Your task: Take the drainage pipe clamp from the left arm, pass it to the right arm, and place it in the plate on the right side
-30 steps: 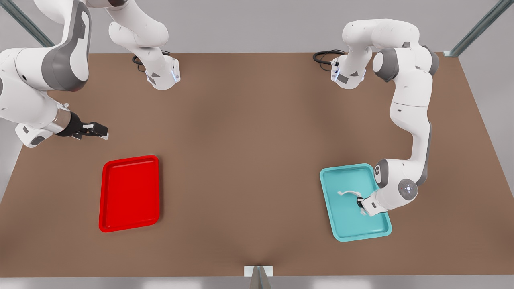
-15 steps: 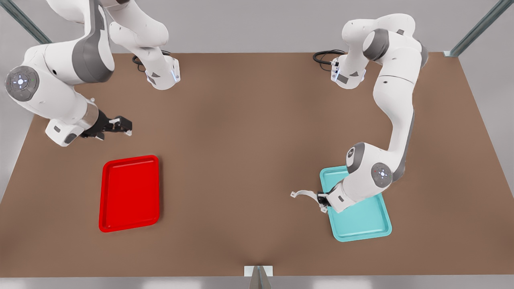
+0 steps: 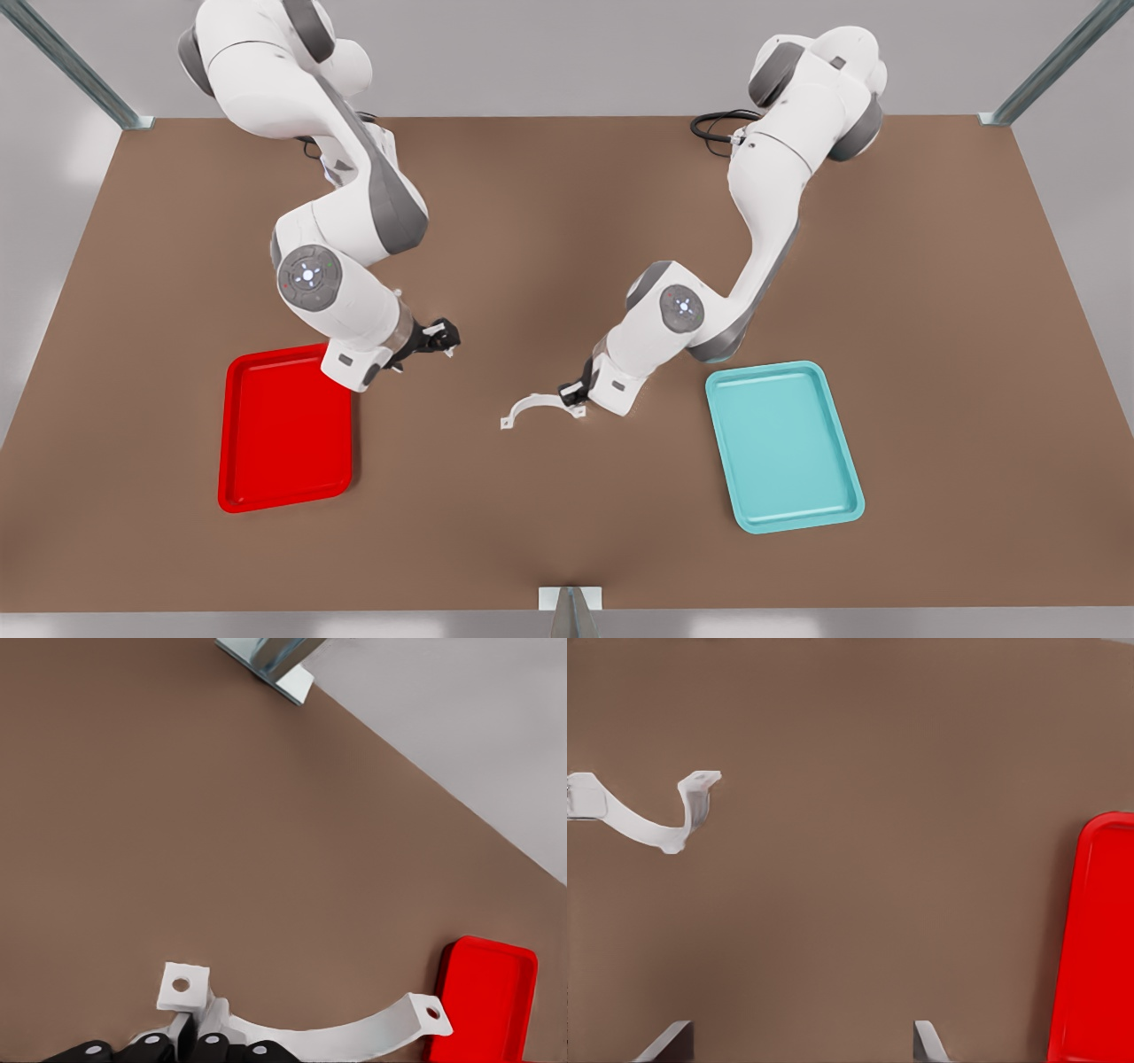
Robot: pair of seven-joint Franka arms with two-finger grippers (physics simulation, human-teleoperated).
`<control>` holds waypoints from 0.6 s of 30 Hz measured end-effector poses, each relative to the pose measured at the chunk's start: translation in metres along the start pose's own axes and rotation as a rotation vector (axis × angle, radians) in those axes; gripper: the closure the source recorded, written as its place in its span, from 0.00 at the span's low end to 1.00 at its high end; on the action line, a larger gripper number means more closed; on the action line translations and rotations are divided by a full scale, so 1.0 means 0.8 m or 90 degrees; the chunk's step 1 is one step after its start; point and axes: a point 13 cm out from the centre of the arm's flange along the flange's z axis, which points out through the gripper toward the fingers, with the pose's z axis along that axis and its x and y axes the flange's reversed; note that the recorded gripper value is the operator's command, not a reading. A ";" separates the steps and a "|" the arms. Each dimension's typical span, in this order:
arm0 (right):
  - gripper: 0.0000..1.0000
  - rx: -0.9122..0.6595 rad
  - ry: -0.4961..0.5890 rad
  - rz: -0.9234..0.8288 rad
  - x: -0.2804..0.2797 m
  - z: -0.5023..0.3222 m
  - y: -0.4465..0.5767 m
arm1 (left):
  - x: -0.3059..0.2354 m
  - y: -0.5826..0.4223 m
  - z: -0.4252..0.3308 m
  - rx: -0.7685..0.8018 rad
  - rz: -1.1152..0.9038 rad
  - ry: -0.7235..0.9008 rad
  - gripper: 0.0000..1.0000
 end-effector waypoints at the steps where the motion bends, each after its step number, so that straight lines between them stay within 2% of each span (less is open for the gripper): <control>1: 0.00 -0.003 -0.006 0.022 -0.008 0.009 0.001 | 0.016 -0.010 0.003 0.005 -0.017 0.002 0.79; 5: 0.00 0.013 -0.031 0.085 -0.027 0.054 0.030 | 0.055 -0.035 0.010 0.018 -0.090 0.006 0.79; 18: 0.00 -0.025 -0.106 0.303 -0.066 0.105 0.096 | 0.060 -0.049 0.002 0.038 -0.292 0.007 0.79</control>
